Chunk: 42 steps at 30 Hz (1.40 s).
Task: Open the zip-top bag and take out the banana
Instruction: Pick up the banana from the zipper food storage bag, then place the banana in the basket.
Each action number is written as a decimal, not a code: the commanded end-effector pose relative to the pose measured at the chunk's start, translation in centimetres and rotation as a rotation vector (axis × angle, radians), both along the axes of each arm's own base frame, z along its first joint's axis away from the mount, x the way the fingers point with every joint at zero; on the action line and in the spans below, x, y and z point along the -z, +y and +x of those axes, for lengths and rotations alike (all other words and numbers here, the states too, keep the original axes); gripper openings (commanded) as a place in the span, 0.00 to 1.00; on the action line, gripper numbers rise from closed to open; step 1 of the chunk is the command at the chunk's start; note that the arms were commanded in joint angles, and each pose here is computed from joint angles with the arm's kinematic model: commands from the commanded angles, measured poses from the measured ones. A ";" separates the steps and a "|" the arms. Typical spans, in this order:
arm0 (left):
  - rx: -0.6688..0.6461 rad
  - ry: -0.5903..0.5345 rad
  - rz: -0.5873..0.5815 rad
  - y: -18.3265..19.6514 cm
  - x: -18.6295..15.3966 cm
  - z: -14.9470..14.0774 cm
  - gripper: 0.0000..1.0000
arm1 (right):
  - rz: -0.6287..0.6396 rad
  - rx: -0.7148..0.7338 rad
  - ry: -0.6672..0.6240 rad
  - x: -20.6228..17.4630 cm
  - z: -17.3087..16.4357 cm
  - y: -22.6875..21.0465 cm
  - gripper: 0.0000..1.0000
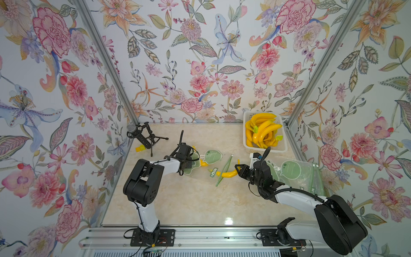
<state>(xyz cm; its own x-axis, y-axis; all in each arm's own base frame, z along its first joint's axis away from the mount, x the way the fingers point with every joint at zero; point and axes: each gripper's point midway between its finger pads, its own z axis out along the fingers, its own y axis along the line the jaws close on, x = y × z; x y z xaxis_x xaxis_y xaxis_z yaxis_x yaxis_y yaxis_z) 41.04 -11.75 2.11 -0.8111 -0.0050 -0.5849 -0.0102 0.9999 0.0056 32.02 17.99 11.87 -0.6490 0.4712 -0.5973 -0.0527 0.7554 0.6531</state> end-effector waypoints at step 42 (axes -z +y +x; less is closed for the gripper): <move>0.051 -0.048 -0.052 1.5 -1.6 -1.4 0.00 | -0.494 0.223 -0.087 -7.4 19.9 -22.3 0.46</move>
<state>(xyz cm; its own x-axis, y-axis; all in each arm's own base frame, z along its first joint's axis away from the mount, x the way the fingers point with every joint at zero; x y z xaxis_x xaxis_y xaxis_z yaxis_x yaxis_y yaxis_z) 39.43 -9.64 2.47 -0.7998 -0.0130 -0.6001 0.0054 0.9996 -0.0290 51.39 -3.61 18.66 -0.5108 0.2863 -0.8106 0.1041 0.9566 0.2723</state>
